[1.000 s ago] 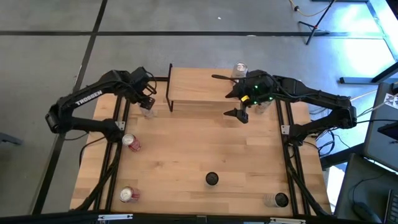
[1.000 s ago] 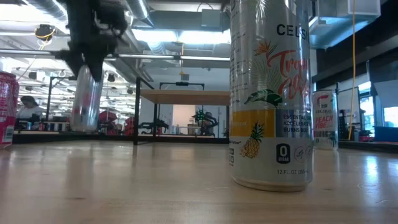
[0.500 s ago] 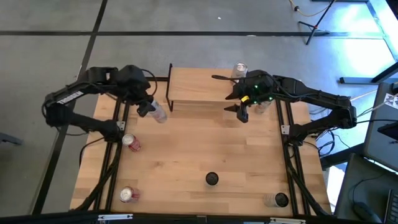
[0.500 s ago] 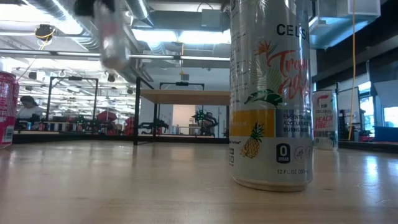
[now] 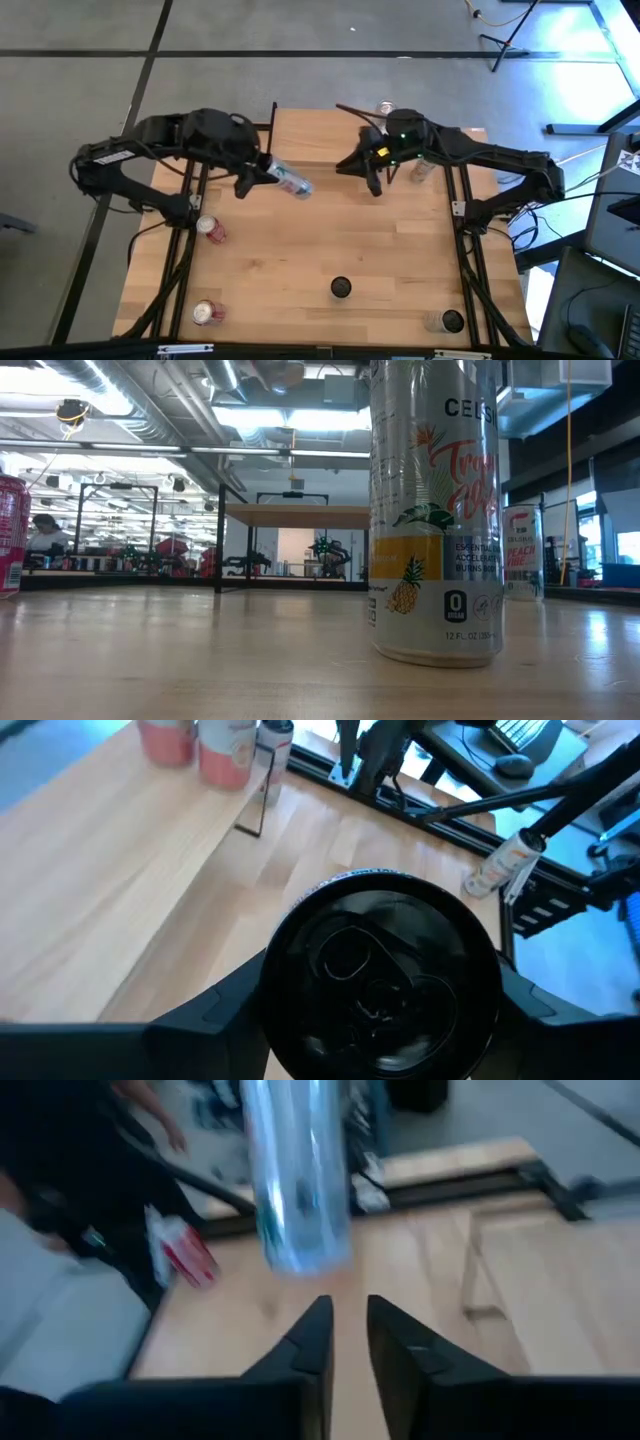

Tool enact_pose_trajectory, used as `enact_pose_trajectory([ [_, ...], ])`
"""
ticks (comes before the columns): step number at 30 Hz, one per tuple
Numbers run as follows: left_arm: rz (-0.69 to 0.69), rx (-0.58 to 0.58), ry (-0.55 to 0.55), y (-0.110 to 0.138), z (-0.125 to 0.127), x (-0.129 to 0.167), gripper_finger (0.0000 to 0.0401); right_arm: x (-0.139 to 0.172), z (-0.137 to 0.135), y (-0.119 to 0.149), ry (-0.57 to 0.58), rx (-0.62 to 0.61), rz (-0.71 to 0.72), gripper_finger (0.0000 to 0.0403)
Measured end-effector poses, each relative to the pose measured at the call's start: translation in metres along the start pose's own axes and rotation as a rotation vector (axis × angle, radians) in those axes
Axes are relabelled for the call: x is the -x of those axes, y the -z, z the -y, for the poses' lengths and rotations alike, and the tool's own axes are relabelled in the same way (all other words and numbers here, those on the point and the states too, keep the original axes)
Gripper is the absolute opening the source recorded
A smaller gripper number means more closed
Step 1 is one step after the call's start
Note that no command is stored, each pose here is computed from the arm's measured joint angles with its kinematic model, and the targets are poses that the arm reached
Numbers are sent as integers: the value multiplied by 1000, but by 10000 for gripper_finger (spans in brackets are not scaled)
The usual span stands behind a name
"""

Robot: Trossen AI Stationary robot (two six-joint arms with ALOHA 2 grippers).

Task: Place canned beverage on shelf
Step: Put the left white pink soda can on the shelf

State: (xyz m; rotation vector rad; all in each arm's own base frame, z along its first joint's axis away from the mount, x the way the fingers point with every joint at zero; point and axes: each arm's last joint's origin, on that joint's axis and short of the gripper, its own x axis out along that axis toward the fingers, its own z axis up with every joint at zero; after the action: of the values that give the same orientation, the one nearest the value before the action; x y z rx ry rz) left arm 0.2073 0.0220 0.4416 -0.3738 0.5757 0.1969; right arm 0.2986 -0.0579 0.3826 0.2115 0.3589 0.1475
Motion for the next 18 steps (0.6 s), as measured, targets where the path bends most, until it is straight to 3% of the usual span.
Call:
enact_pose_trajectory([
  [7,55,-76,13,-11,4,-21,221,-27,-3,1,-77,30,41,3],
  [18,97,-167,-11,-18,4,-33,221,-48,-7,12,-34,29,-9,2],
])
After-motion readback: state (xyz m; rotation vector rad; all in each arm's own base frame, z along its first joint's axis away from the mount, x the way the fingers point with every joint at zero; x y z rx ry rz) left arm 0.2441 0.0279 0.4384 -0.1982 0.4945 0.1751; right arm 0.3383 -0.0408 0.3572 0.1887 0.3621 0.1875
